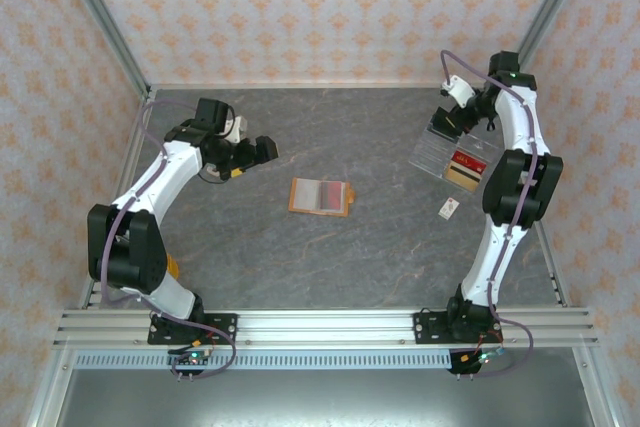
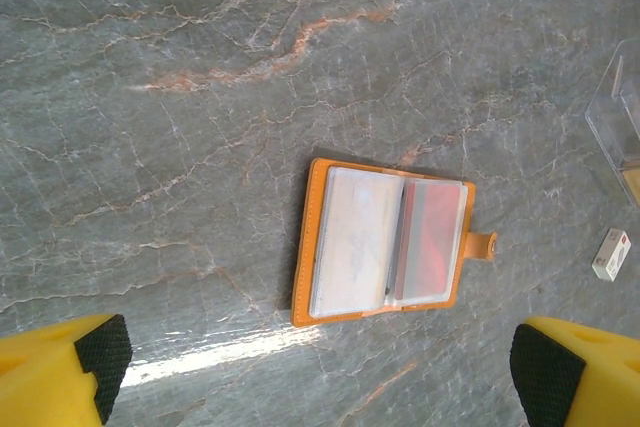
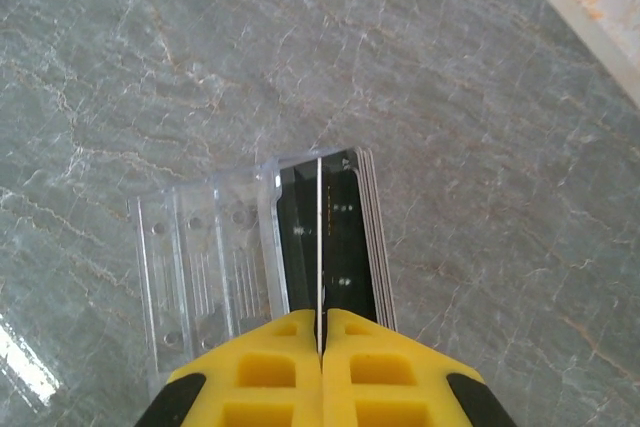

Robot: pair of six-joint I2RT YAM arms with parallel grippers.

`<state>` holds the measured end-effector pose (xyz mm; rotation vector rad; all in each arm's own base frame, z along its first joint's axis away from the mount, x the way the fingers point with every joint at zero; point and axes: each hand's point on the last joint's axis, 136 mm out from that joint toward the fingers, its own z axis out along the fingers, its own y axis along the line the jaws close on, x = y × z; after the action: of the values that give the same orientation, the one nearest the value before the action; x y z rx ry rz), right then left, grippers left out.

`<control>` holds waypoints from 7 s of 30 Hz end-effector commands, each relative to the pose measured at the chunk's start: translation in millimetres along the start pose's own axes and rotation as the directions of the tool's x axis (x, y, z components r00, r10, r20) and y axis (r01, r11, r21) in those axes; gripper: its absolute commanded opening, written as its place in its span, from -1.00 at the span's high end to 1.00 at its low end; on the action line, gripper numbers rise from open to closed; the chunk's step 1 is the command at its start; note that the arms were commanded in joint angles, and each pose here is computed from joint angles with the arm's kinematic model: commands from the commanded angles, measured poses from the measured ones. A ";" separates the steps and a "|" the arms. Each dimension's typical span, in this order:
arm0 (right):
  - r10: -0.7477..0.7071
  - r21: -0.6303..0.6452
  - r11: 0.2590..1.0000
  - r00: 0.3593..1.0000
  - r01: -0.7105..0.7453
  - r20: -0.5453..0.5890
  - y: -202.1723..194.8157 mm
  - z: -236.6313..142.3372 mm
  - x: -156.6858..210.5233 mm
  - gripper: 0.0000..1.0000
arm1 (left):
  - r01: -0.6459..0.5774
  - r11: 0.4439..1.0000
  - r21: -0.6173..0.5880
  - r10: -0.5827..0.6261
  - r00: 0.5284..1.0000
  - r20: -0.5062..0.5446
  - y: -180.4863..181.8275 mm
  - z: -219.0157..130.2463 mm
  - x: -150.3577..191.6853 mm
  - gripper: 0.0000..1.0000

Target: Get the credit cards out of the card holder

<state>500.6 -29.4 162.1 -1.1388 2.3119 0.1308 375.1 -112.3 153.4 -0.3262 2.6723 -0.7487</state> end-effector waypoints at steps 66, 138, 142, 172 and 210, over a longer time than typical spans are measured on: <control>0.093 -0.004 0.996 0.996 -0.093 -0.001 26.4 38.1 -33.9 0.58 | -0.004 0.998 0.055 0.006 0.999 -0.037 -5.0 8.0 -0.1 -1.00; 0.900 0.034 0.422 0.414 -0.906 -0.137 322.7 119.4 -92.6 0.37 | 0.086 0.993 0.085 -0.068 0.979 -0.194 -57.6 112.6 70.5 0.17; 0.897 0.075 0.432 0.419 -0.899 -0.140 320.0 124.6 -85.6 0.38 | 0.088 0.994 0.071 -0.071 0.975 -0.212 -55.4 122.0 74.6 0.24; 0.868 0.160 0.486 0.454 -0.859 -0.199 320.8 142.8 -67.1 0.36 | 0.110 0.988 -0.106 -0.135 0.953 -0.270 -3.9 150.2 101.6 0.46; 0.870 -0.406 0.269 0.401 -0.873 -0.286 343.4 111.0 -142.4 0.36 | 0.075 0.989 -0.127 -0.102 0.970 -0.219 -6.6 127.4 92.2 0.63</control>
<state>358.6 318.8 70.5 0.2117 2.7574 1.1519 349.3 -218.7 26.0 -0.4154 2.9259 -0.8019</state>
